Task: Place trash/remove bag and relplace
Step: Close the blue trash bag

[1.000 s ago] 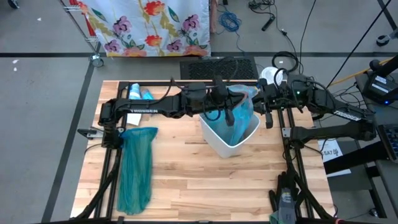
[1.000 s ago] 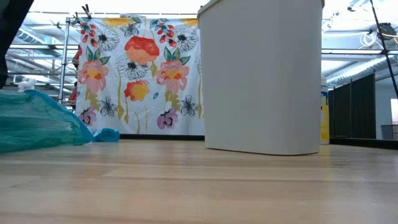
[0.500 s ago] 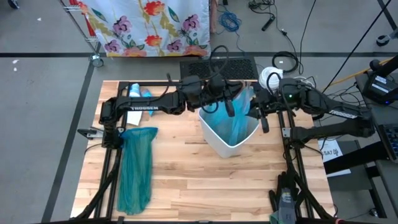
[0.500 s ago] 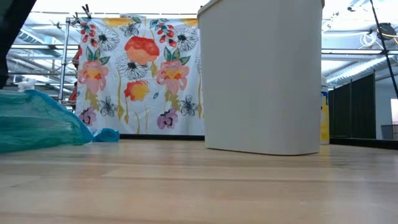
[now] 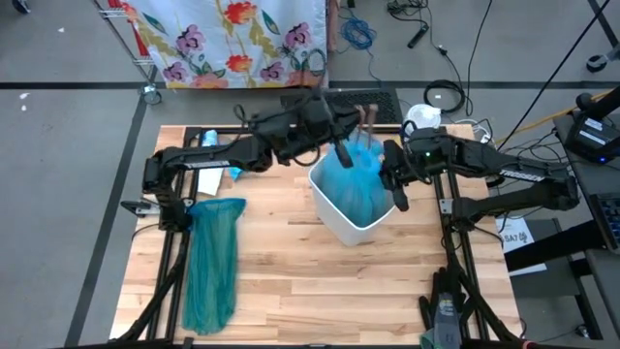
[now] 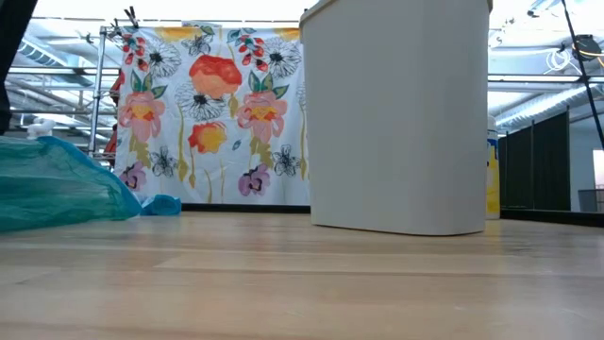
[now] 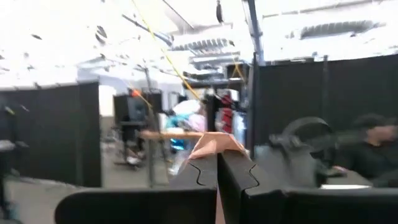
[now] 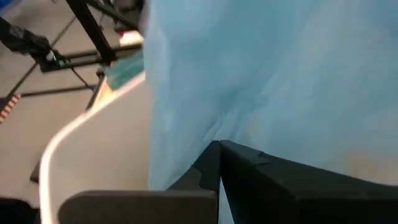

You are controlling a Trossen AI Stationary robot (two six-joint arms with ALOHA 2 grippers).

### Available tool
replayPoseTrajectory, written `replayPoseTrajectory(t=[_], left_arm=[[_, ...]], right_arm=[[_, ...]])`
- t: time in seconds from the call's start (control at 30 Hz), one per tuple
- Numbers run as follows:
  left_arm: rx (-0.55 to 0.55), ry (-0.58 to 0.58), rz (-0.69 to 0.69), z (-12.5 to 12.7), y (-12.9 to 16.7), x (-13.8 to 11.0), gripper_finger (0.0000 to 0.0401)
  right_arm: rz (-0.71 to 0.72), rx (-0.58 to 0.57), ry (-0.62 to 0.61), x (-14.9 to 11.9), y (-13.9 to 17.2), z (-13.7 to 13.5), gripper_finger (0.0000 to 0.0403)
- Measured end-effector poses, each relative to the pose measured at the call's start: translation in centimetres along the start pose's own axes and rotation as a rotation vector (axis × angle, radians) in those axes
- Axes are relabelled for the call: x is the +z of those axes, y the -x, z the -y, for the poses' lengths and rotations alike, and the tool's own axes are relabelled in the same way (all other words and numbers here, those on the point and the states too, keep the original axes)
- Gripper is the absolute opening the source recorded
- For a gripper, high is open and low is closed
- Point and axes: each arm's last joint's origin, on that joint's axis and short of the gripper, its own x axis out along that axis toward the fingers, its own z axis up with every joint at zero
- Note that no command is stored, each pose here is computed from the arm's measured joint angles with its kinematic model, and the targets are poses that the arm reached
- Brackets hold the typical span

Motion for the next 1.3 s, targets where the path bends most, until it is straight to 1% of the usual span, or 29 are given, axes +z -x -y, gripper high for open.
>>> replayPoseTrajectory(t=[0.03,0.1,0.2,0.27,0.43,0.53,0.6,0.73,0.9,1.07,1.13,1.23,1.3], left_arm=[[0.017,-0.028,0.005,-0.1,0.2,0.4,0.0000],[0.046,-0.054,-0.030,-0.5,0.8,1.3,0.0000],[0.062,-0.068,-0.094,-0.8,1.4,1.7,0.0000],[0.060,-0.072,-0.115,-0.8,1.5,1.7,0.0000],[0.058,-0.063,-0.124,-0.7,1.5,1.6,0.0000],[0.055,-0.055,-0.121,-0.5,1.5,1.6,0.0000],[0.049,-0.053,-0.120,-0.3,1.5,1.7,0.0000],[0.040,-0.049,-0.113,0.0,1.6,1.8,0.0000],[0.033,-0.041,-0.092,0.4,1.6,2.0,0.0000],[0.022,-0.034,-0.079,0.8,1.7,2.2,0.0000],[0.017,-0.031,-0.077,1.0,1.8,2.2,0.0000],[0.014,-0.031,-0.084,1.1,1.8,2.2,0.0000],[0.006,-0.035,-0.106,1.3,1.8,2.0,0.0000]], right_arm=[[-0.019,-0.001,-0.006,-0.2,-0.1,0.0,0.0000],[-0.042,-0.002,-0.013,-0.4,0.1,0.0,0.0000],[0.004,0.003,-0.035,-0.1,1.6,-0.4,0.0000],[0.056,0.011,-0.041,0.9,3.2,-0.9,0.0000],[0.136,0.023,-0.033,3.4,7.5,-2.3,0.0000],[0.200,-0.001,0.020,4.8,9.3,-2.7,0.0000],[0.244,-0.034,0.060,5.4,9.7,-2.8,0.0000],[0.271,-0.064,0.106,6.3,8.7,-2.2,0.0000],[0.259,-0.077,0.141,7.2,6.0,-1.2,0.0000],[0.339,-0.082,0.214,8.6,4.3,-0.8,0.0000],[0.371,-0.077,0.240,9.1,3.7,-0.7,0.0000],[0.422,-0.011,0.259,9.7,3.2,-0.8,0.0000],[0.410,-0.007,0.251,9.7,2.9,-0.7,0.0000]])
